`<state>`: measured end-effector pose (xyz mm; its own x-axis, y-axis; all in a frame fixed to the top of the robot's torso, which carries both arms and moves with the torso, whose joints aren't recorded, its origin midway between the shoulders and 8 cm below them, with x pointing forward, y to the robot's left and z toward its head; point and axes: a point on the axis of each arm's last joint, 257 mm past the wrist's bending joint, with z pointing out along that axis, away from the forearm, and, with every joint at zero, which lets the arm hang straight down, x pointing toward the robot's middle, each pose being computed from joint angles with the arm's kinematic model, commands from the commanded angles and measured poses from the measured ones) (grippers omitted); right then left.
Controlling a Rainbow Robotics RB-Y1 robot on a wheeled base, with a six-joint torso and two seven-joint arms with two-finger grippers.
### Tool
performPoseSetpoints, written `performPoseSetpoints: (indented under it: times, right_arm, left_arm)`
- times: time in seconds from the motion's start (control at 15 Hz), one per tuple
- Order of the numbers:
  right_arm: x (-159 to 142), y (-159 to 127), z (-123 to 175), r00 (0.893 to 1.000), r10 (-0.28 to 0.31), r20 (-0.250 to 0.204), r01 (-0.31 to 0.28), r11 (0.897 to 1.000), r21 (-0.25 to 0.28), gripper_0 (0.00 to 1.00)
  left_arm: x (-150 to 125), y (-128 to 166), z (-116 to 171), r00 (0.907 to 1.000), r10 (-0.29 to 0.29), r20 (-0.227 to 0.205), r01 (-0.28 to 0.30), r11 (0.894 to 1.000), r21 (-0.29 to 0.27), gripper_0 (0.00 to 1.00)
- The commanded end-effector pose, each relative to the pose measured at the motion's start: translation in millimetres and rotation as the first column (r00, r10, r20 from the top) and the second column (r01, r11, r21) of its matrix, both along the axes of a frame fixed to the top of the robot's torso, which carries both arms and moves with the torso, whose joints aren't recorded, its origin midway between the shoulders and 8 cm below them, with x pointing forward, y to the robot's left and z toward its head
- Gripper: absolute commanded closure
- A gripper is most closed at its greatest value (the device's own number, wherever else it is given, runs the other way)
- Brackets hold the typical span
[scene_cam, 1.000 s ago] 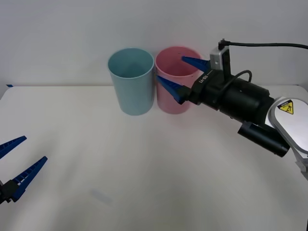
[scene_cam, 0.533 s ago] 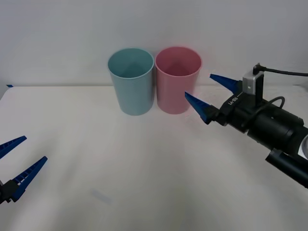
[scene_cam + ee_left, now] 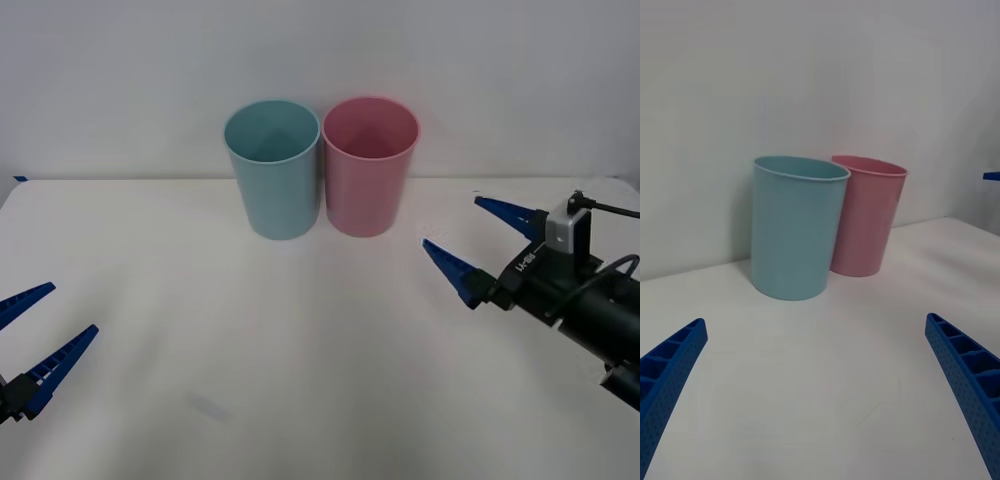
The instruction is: Grasp the object on the table and drop it into the matching bin: aluminum can to the light blue bin, PET bottle to the pink bin.
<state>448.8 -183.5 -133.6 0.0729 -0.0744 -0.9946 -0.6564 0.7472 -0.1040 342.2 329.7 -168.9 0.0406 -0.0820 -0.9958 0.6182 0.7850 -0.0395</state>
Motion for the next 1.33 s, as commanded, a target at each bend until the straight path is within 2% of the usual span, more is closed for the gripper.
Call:
performPoseSetpoints:
  times: [0.07, 0.53, 1.0, 1.33]
  right_arm:
    - [-20, -9, -13, 0.999, 0.018, -0.039, -0.016, 0.999, 0.036, 0.00]
    - [-65, -37, -35, 0.995, 0.049, -0.084, -0.046, 0.998, 0.035, 0.00]
    - [-96, -68, -49, 0.993, 0.010, -0.118, -0.004, 0.999, 0.053, 0.00]
    - [-108, -83, -55, 0.990, -0.017, -0.139, 0.022, 0.999, 0.041, 0.00]
  left_arm:
    - [0, 0, 0, 1.0000, 0.000, 0.000, 0.000, 1.000, 0.000, 0.00]
    - [0, 0, 0, 1.0000, 0.000, 0.000, 0.000, 1.000, 0.000, 0.00]
    - [0, 0, 0, 1.0000, 0.000, 0.000, 0.000, 1.000, 0.000, 0.00]
    - [0, 0, 0, 1.0000, 0.000, 0.000, 0.000, 1.000, 0.000, 0.00]
